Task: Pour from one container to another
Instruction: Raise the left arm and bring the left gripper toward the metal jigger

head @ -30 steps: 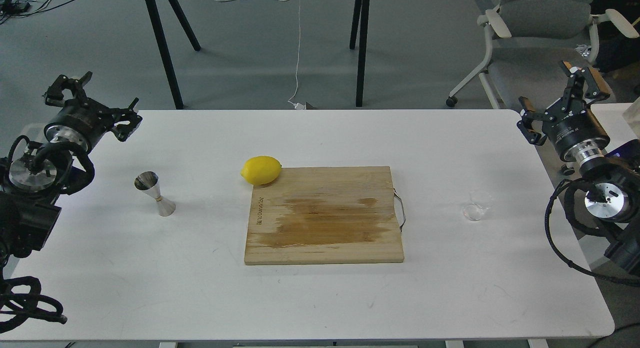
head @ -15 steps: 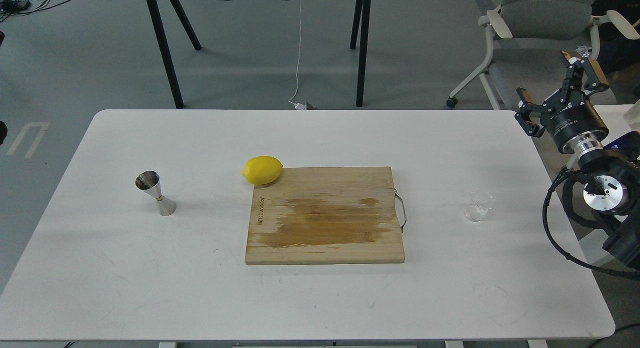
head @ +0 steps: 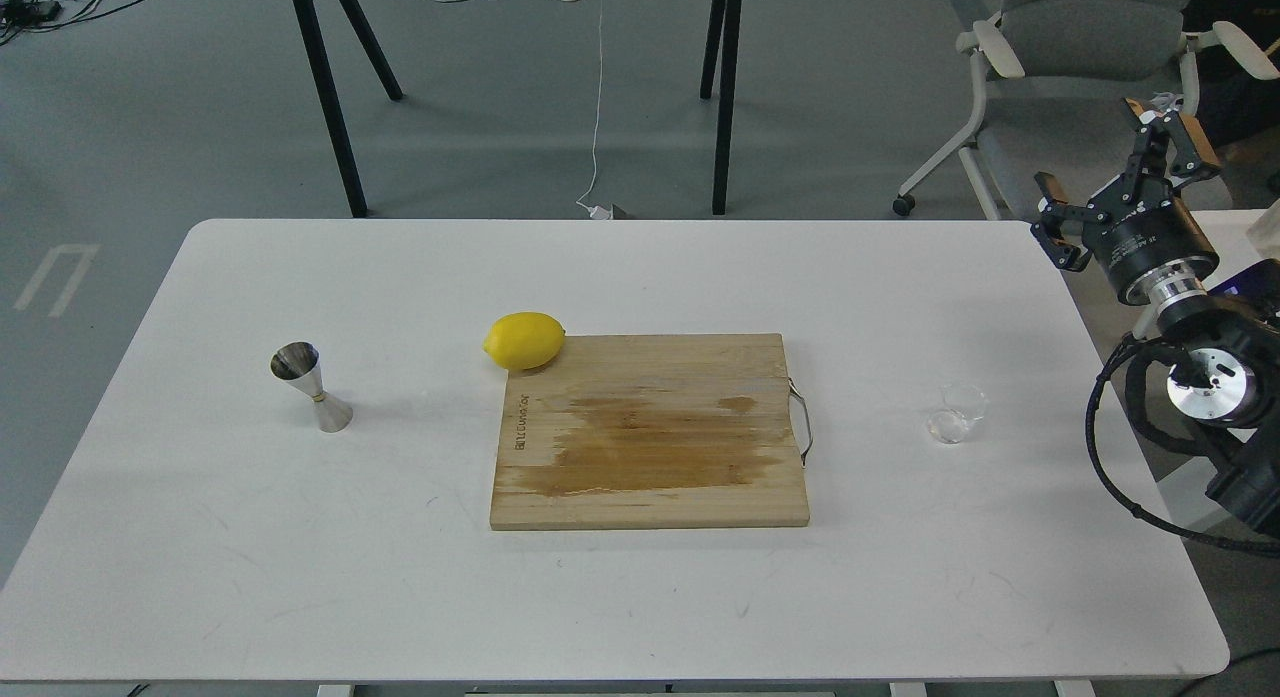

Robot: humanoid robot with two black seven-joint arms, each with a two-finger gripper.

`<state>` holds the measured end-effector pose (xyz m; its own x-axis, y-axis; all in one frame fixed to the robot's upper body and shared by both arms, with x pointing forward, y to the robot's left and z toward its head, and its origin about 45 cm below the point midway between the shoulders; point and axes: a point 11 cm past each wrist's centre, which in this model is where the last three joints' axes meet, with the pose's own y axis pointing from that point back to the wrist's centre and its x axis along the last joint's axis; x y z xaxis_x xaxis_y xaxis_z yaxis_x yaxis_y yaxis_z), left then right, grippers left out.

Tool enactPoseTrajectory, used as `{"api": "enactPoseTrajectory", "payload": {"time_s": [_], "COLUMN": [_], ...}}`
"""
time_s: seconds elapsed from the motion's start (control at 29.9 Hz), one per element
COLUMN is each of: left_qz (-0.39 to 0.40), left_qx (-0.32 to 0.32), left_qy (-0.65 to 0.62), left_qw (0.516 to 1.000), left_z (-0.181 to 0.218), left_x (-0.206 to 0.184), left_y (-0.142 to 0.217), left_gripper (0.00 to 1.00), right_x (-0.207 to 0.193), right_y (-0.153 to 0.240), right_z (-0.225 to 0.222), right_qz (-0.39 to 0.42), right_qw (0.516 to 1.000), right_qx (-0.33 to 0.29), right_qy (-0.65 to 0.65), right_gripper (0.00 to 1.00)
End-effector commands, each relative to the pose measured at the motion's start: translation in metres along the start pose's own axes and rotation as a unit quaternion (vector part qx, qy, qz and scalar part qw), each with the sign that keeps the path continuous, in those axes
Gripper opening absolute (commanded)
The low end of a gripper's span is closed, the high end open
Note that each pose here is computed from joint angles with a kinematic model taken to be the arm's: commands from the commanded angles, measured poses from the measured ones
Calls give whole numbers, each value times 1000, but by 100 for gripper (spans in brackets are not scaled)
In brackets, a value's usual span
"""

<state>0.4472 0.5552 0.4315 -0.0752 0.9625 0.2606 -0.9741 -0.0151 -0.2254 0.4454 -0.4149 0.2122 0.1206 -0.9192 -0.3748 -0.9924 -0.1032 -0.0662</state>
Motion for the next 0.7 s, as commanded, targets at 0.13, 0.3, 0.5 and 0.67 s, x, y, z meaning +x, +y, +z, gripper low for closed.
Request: {"api": "enactPoseTrajectory", "payload": {"time_s": [0.13,0.3,0.5,0.67], "left_qz": [-157,-329,-349,-272], "left_qx": [18,64,58,23], "left_qy": [-131,-370,-394,-446], "left_qw": [979,867,848,852], "left_z": [16,-5,-31,-62], "left_x": [-74,-146,-160,-147], "left_y": [-26,-23,-4,18], "left_gripper": [100,100,100,99], "right_x": [2,2,5,6], "right_y": [2,3,5,6], "right_z": [2,3,5,6], "right_qz": [2,3,6,8], "right_qw": [1000,1000,1000,1000], "right_qx": [-3,-4,-6,-7], "right_qy": [0,0,1,0], "right_gripper": [100,100,100,100]}}
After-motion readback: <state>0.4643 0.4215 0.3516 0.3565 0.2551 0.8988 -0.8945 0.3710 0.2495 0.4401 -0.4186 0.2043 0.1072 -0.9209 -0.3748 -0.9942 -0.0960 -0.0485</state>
